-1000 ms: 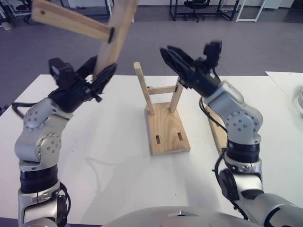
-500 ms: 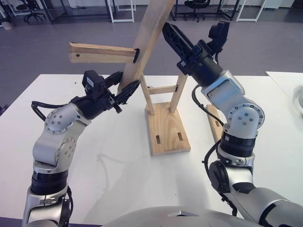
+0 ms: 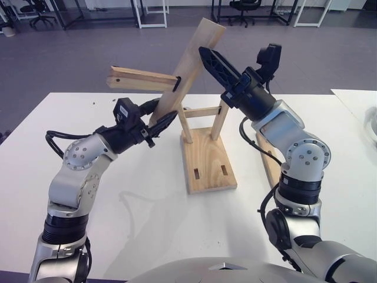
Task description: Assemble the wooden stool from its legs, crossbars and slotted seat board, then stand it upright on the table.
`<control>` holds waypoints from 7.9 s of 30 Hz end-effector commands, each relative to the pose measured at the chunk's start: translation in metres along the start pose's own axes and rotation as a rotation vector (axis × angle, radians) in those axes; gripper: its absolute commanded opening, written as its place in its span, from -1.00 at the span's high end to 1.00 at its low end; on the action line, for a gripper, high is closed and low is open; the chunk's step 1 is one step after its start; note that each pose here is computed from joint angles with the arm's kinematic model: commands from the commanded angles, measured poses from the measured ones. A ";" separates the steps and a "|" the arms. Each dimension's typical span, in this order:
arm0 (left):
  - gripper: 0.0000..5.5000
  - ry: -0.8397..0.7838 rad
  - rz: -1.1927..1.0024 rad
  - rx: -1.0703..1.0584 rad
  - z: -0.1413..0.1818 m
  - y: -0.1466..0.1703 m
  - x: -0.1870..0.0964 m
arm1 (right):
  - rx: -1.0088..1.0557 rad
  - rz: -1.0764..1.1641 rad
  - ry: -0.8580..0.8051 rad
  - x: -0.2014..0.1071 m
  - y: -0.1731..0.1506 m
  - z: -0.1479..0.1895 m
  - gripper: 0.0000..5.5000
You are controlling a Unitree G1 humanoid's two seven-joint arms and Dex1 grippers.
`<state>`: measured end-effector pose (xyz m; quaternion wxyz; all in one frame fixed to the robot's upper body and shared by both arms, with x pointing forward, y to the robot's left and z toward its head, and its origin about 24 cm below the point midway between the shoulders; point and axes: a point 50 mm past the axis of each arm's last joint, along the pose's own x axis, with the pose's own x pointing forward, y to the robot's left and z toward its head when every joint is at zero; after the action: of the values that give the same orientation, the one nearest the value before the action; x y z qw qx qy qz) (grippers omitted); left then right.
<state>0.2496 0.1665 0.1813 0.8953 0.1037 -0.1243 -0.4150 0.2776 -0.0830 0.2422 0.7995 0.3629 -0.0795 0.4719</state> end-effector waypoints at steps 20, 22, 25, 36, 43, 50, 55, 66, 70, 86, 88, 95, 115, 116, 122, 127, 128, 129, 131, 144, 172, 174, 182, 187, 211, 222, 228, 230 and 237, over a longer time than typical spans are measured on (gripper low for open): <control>-0.41 0.128 -0.023 -0.117 -0.044 -0.034 -0.019 | 0.201 -0.505 -0.183 -0.103 -0.025 -0.011 0.62; -0.51 0.149 0.038 -0.136 -0.053 -0.033 -0.028 | 0.091 -0.612 -0.149 -0.122 -0.024 -0.004 0.62; -0.68 0.164 0.132 -0.152 -0.062 -0.029 -0.036 | 0.000 -0.745 -0.096 -0.144 -0.025 -0.001 0.62; -0.96 0.159 0.251 -0.171 -0.066 -0.026 -0.034 | -0.139 -0.970 -0.077 -0.174 -0.044 -0.011 0.62; -0.96 0.167 0.266 -0.168 -0.069 -0.026 -0.031 | -0.241 -0.930 0.019 -0.159 -0.043 -0.024 0.62; -0.96 0.176 0.302 -0.145 -0.070 -0.026 -0.029 | -0.599 -0.992 0.300 -0.152 -0.040 -0.033 0.61; -0.96 0.159 0.324 -0.123 -0.068 -0.025 -0.020 | -0.563 -1.014 0.466 -0.164 -0.055 -0.055 0.61; -0.96 0.162 0.361 -0.097 -0.068 -0.018 -0.023 | -0.685 -0.554 -0.106 -0.084 0.002 0.037 0.35; -0.96 0.164 0.381 -0.083 -0.066 -0.011 -0.028 | -0.748 -0.540 -0.273 -0.085 0.012 0.092 0.08; -0.96 0.165 0.356 -0.105 -0.071 -0.011 -0.018 | -0.347 -1.177 0.798 -0.232 -0.105 -0.065 -0.39; -0.96 0.163 0.357 -0.106 -0.071 -0.010 -0.018 | -0.365 -1.191 0.829 -0.237 -0.107 -0.067 -0.25; -0.96 0.157 0.369 -0.098 -0.068 -0.009 -0.017 | -0.416 -1.237 0.784 -0.240 -0.114 -0.060 0.22; -0.65 -0.702 -0.089 -0.773 0.144 0.031 0.069 | -1.501 0.071 0.065 -0.023 0.019 0.060 0.24; -0.59 -0.696 -0.089 -0.784 0.142 0.031 0.069 | -1.493 0.082 0.062 -0.023 0.020 0.059 0.24; -0.22 -0.670 -0.109 -0.786 0.137 0.026 0.069 | -1.457 0.140 0.062 -0.019 0.023 0.052 0.24; 0.11 -0.634 -0.111 -0.766 0.132 0.022 0.074 | -1.432 0.146 0.058 -0.019 0.027 0.049 0.24; 0.16 -0.629 -0.112 -0.750 0.132 0.022 0.075 | -1.431 0.148 0.059 -0.019 0.028 0.049 0.24; 0.24 -0.625 -0.111 -0.735 0.132 0.021 0.076 | -1.431 0.149 0.060 -0.019 0.028 0.049 0.24; 0.35 -0.621 -0.112 -0.724 0.132 0.020 0.077 | -1.432 0.147 0.055 -0.019 0.029 0.049 0.24; 0.63 -0.591 0.146 -0.691 0.105 0.050 0.003 | -1.221 -0.291 -0.075 -0.038 0.001 0.098 -0.47; 0.63 0.282 0.700 -0.661 -0.043 -0.037 -0.037 | -0.660 -0.440 0.507 -0.123 -0.077 -0.071 -0.59; 0.63 0.307 0.665 -0.631 -0.037 -0.038 -0.037 | -0.683 -0.461 0.489 -0.122 -0.078 -0.068 -0.59; 0.63 0.441 0.618 -0.575 -0.058 -0.044 -0.018 | -0.753 -0.507 0.426 -0.112 -0.085 -0.061 -0.59; 0.63 0.458 0.600 -0.634 -0.074 -0.057 -0.004 | -0.760 -0.492 0.418 -0.107 -0.084 -0.064 -0.59; 0.10 0.692 0.461 -0.191 -0.094 -0.074 -0.006 | -0.706 -0.496 0.232 -0.021 0.009 -0.004 -0.59; -0.12 0.053 0.352 -0.594 0.003 -0.066 0.017 | -0.736 -0.493 0.101 -0.027 0.008 0.025 -0.59; -0.12 -0.063 0.231 -0.557 0.033 -0.061 0.008 | -0.719 -0.476 0.054 -0.045 0.004 0.043 -0.59; -0.12 -0.175 0.165 -0.497 0.057 -0.054 0.001 | -0.636 -0.465 -0.004 -0.063 0.002 0.055 -0.59; -0.12 -0.211 0.630 -0.494 0.058 0.002 -0.040 | -0.609 -0.881 0.069 -0.163 -0.006 0.016 -0.59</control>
<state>0.2035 0.1806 0.2606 0.9254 -0.2072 -0.2074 -0.2402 0.2150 -0.2103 0.1910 0.9893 0.1068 -0.0506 0.0854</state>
